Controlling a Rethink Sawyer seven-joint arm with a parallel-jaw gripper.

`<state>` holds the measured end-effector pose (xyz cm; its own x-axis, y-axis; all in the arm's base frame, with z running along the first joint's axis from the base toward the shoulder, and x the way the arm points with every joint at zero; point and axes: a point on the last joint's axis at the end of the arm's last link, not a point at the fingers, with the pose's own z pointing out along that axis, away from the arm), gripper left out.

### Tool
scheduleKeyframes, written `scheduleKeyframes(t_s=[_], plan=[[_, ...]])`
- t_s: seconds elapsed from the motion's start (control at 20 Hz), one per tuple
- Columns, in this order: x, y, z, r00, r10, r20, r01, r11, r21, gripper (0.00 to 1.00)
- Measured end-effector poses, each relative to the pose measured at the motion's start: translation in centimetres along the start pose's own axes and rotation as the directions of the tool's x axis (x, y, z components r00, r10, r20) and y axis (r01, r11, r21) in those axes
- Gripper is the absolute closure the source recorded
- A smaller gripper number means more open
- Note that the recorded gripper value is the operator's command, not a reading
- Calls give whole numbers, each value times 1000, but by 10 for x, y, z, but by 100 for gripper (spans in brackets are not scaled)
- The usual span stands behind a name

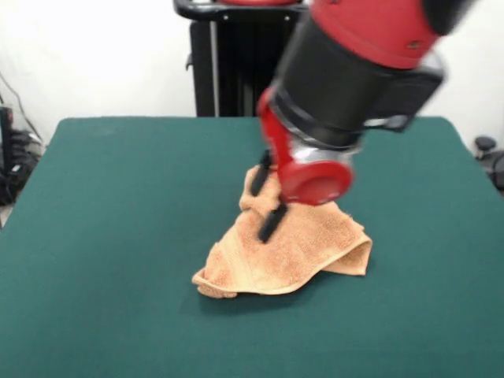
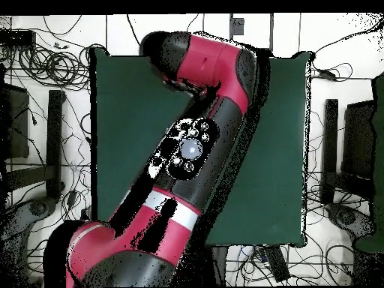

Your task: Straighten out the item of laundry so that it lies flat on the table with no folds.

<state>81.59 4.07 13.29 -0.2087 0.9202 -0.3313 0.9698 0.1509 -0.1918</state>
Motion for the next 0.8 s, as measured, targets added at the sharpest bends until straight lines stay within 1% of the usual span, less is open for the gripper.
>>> scheduleKeyframes(t_s=[0.2, 0.25, 0.3, 0.4, 0.6, 0.8], plan=[[-37, -8, 18, 1000, 20, 8, -20, 1000, 16, 0], [-41, -9, 20, 1000, 21, 9, -21, 1000, 19, 0], [-51, -12, 25, 1000, 25, 9, -25, 999, 26, 0], [-58, -16, 29, 1000, 24, 13, -24, 999, 35, 0], [-62, -19, 30, 1000, 15, 20, -16, 999, 40, 0], [-51, -20, 26, 1000, -5, 15, 4, 999, 36, 0]])
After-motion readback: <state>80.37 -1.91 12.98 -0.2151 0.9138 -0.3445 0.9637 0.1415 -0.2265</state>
